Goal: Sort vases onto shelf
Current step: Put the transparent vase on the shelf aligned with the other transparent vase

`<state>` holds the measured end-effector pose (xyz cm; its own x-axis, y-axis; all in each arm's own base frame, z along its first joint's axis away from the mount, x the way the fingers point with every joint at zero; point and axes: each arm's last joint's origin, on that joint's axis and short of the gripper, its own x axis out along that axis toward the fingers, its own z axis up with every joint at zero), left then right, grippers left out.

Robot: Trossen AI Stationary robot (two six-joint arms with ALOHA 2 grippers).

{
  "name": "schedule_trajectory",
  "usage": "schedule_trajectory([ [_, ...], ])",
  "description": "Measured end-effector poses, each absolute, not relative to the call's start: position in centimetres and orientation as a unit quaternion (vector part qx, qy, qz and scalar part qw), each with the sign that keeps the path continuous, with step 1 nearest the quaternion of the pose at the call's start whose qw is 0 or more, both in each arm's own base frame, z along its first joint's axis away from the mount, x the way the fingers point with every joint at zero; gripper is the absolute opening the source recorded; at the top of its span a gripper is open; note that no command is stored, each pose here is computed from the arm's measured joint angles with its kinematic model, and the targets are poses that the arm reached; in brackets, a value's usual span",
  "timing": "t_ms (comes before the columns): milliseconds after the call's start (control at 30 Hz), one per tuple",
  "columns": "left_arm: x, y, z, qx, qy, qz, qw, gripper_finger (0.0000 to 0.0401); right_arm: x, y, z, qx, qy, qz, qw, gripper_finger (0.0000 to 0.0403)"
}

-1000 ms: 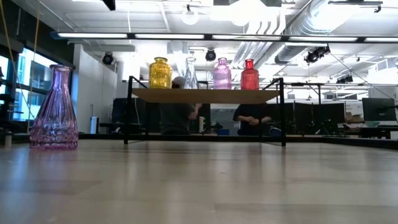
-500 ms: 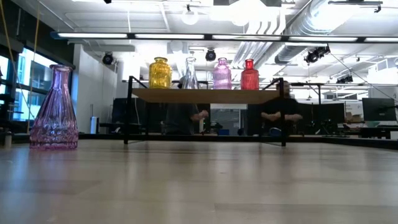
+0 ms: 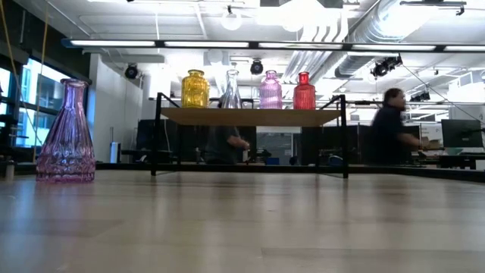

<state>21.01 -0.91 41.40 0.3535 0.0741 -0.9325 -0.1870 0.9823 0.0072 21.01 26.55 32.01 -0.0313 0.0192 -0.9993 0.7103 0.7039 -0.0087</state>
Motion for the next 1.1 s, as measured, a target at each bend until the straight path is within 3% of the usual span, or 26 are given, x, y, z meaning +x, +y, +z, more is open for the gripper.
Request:
schedule_trajectory([
  [167,21.0,-0.9,41.4,-0.050,0.563,0.079,0.821,0.0082,18.5,24.6,31.2,0.276,0.661,-0.307,0.627,0.0090],
  [333,21.0,-0.9,41.4,-0.051,0.563,0.080,0.821,0.0082,17.0,23.3,30.7,0.316,0.649,-0.283,0.631,0.0090],
  [600,21.0,-0.9,41.4,-0.053,0.563,0.082,0.821,0.0082,17.1,23.8,27.2,0.377,0.638,-0.231,0.631,0.0090],
  [1100,21.1,-0.9,41.4,-0.051,0.560,0.088,0.823,0.0082,16.9,23.6,24.8,0.387,0.636,-0.265,0.613,0.0090],
])
